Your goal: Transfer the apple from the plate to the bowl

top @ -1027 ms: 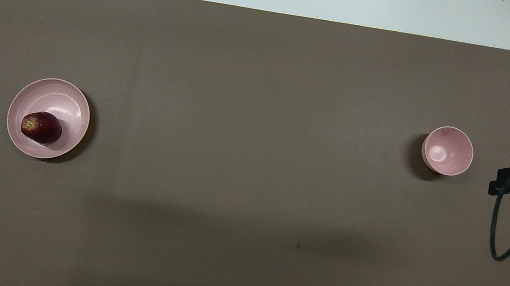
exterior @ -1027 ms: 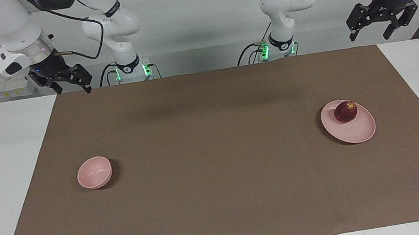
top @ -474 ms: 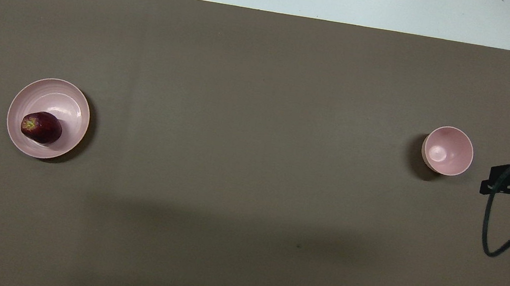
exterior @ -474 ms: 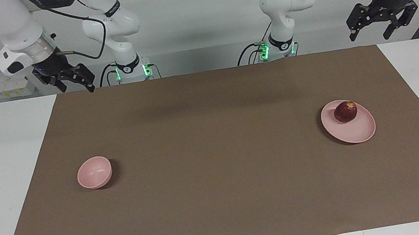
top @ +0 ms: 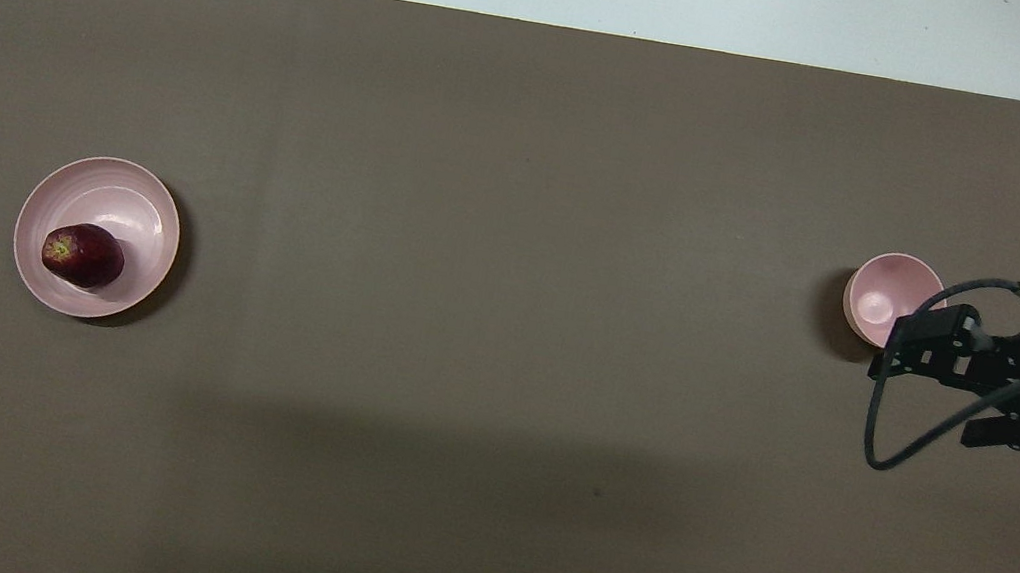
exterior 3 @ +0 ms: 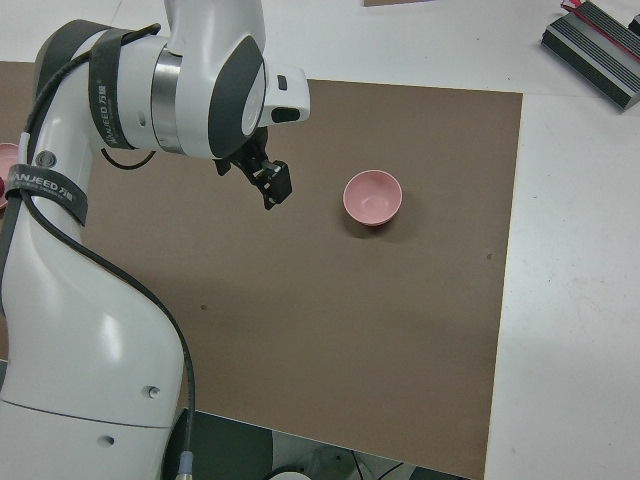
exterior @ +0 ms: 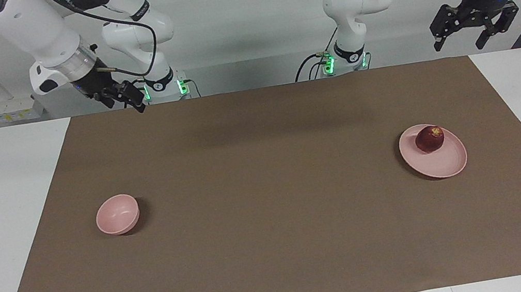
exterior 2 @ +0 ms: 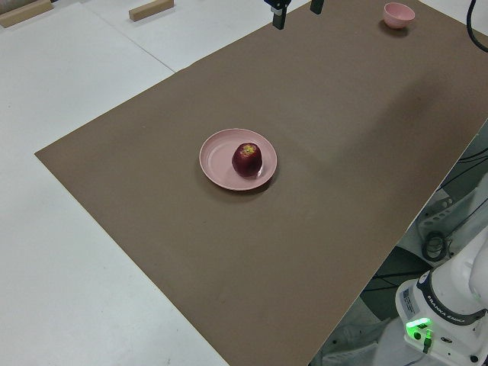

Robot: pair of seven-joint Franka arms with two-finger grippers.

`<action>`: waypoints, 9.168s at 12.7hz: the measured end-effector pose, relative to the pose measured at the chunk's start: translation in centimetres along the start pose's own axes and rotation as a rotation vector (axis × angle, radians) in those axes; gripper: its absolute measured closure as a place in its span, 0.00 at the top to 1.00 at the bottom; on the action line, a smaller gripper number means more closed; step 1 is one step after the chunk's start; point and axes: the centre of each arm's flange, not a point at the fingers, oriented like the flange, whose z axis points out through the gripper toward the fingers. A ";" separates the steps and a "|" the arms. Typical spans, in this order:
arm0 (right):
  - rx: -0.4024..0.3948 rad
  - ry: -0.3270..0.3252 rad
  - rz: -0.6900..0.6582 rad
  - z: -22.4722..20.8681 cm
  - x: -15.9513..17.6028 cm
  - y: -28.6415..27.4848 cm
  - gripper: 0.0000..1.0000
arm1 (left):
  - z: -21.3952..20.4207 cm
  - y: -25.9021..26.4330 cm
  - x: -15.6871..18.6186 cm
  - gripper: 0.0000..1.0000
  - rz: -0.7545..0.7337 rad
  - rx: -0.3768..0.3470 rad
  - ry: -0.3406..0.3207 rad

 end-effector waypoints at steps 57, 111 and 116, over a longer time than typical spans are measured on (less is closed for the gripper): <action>0.499 -0.684 0.929 20.4 -3.1 -23.1 1.00 | 34.3 -6.8 0.8 0.77 -0.023 0.027 0.045; 0.682 -0.710 0.989 28.9 -13.8 -29.1 0.78 | 21.5 17.0 1.5 0.77 -0.133 -0.696 -0.007; 0.703 -0.712 0.987 27.8 -13.5 -29.0 0.77 | 20.4 17.4 2.0 0.76 -0.134 -0.699 0.008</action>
